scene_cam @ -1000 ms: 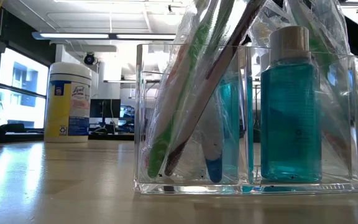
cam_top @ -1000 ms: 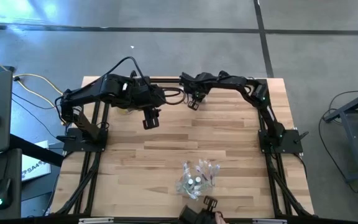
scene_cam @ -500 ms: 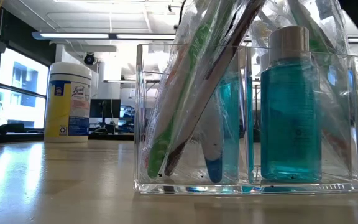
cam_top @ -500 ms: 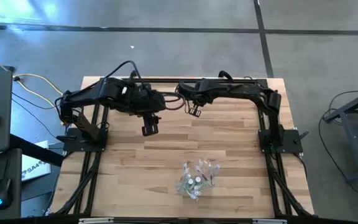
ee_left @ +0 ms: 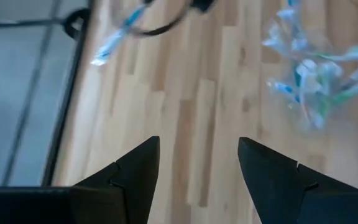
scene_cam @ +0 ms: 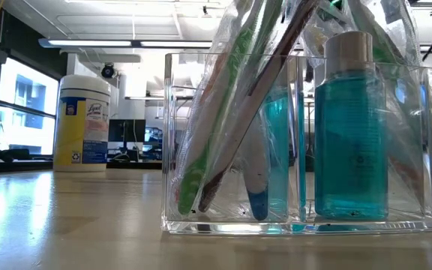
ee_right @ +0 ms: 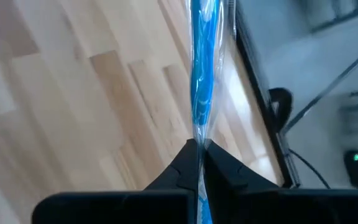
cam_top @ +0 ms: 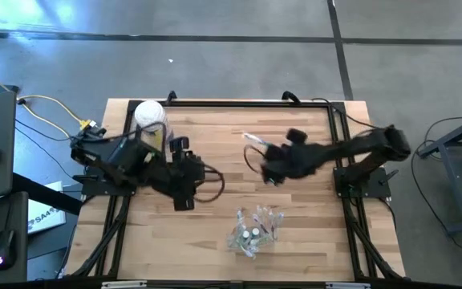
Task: Pick & Place toothbrushing station
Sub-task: Put the blue toothbrush into the transparent bin
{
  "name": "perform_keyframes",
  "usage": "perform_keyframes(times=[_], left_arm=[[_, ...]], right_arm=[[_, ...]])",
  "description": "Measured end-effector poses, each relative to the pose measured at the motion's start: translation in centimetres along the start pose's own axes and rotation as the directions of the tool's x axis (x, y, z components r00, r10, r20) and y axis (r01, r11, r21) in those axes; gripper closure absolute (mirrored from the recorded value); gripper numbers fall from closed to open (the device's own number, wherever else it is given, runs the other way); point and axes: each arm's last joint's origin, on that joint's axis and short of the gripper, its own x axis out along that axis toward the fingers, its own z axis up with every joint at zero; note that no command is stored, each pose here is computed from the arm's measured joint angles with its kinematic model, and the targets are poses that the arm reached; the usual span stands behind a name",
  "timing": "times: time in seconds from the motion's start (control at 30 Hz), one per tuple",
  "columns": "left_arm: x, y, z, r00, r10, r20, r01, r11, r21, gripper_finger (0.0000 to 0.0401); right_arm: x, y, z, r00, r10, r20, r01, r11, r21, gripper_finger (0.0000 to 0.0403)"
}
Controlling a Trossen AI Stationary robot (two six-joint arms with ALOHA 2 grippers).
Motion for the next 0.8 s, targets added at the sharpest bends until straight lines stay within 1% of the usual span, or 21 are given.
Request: perform_keyframes(times=[0.07,0.17,0.3,0.37,0.47,0.57,0.67,0.8], left_arm=[[-0.3,-0.7,-0.1,0.999,0.043,0.030,-0.043,0.999,-0.004,0.0187],[-0.3,-1.4,-0.1,0.994,0.096,0.060,-0.093,0.995,-0.046,0.0187],[1.4,-2.5,0.2,0.992,0.124,0.027,-0.122,0.990,-0.066,0.0187],[2.4,-3.2,0.3,0.991,0.134,0.009,-0.133,0.988,-0.074,0.0187],[4.0,-3.9,0.6,0.987,0.161,-0.021,-0.163,0.982,-0.096,0.0187],[5.5,-4.7,0.7,0.983,0.175,-0.049,-0.178,0.981,-0.081,0.0187],[5.9,-5.1,0.8,0.983,0.178,-0.051,-0.182,0.980,-0.086,0.0187],[6.2,-5.6,1.2,0.988,0.153,-0.019,-0.154,0.983,-0.099,0.0187]], right_arm=[[-1.4,0.7,-1.8,0.998,-0.013,0.059,0.013,1.000,0.002,0.0399],[-3.3,1.4,-4.2,0.987,-0.039,0.155,0.040,0.999,0.001,0.0399],[-5.6,2.2,-6.5,0.942,-0.092,0.321,0.110,0.993,-0.037,0.0399],[-6.6,2.7,-7.3,0.908,-0.121,0.402,0.157,0.986,-0.057,0.0399],[-8.0,3.4,-8.4,0.841,-0.148,0.521,0.226,0.970,-0.088,0.0399],[-9.3,4.0,-9.5,0.777,-0.149,0.611,0.260,0.961,-0.096,0.0399],[-10.2,4.6,-10.5,0.718,-0.143,0.681,0.296,0.948,-0.113,0.0399],[-10.9,5.4,-12.2,0.620,-0.142,0.772,0.398,0.904,-0.154,0.0399]])
